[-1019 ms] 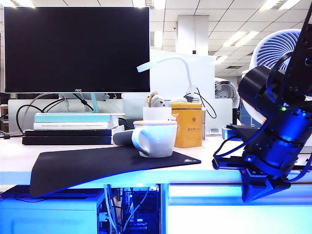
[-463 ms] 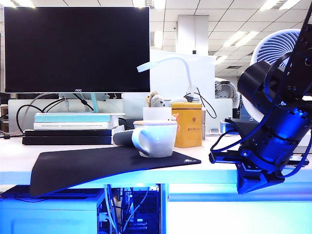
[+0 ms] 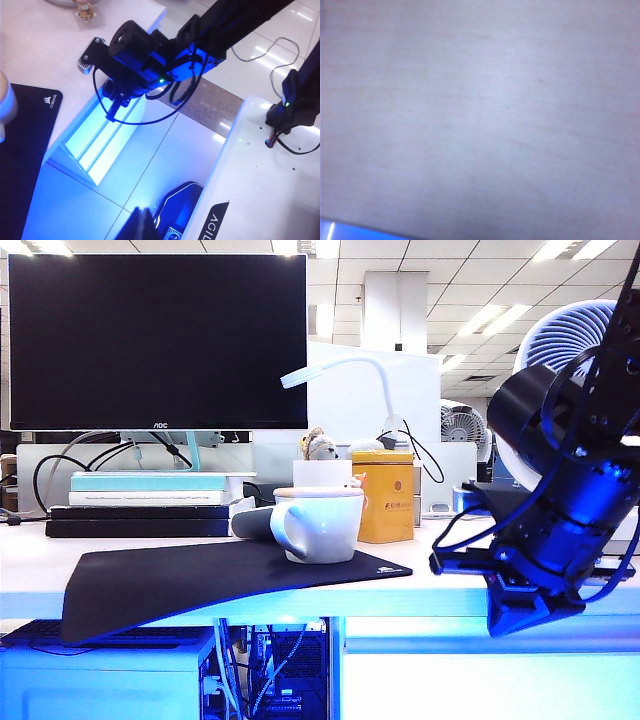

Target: Open the drawer, place the cleaning sponge inside, then close the drawer.

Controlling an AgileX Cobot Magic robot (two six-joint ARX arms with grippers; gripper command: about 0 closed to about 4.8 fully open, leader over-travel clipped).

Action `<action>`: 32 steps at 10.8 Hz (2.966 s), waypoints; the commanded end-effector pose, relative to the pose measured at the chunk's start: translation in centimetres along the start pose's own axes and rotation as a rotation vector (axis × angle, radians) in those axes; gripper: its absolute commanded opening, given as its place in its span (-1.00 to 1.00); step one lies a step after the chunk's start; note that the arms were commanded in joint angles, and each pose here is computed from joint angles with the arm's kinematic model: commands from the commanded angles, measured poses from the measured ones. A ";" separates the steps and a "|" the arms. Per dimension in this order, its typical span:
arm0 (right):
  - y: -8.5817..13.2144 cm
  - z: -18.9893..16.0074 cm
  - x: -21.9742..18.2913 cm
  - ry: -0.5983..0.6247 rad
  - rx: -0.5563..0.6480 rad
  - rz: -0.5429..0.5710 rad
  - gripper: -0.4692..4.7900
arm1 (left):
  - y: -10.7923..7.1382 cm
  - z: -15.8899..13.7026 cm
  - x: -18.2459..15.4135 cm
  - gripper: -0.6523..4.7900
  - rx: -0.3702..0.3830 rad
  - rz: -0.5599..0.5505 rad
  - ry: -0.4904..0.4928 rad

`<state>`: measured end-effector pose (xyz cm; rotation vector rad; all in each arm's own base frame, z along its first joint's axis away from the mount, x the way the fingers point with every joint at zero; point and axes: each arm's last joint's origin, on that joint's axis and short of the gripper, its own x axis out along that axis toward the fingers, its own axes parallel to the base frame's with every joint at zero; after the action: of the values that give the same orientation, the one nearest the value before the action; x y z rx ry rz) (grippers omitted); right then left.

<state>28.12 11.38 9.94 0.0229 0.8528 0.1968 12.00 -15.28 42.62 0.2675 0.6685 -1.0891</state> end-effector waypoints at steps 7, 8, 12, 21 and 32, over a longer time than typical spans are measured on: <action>-0.2 4.8 -16.9 -0.357 0.021 0.084 -0.84 | -0.5 -0.3 -2.0 -0.78 0.020 0.005 -0.064; -0.9 3.5 -21.7 -0.446 0.039 0.022 -0.84 | -0.7 -0.7 -2.6 -0.78 0.020 0.012 -0.062; -2.6 -4.3 -23.4 -0.655 -0.017 -0.025 -0.84 | -1.2 -1.6 -4.7 -0.78 0.047 0.033 -0.098; -3.7 -9.3 -19.9 -0.549 -0.016 -0.058 -0.84 | 0.5 -13.4 4.5 -0.78 0.012 0.033 -0.239; -3.7 -9.3 -19.9 -0.551 -0.016 -0.057 -0.84 | 7.5 -29.8 6.3 -0.78 -0.245 1.006 -0.455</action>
<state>9.01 3.57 18.07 0.0281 0.3184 0.1316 9.55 -1.16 15.03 0.0744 0.1558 -0.0819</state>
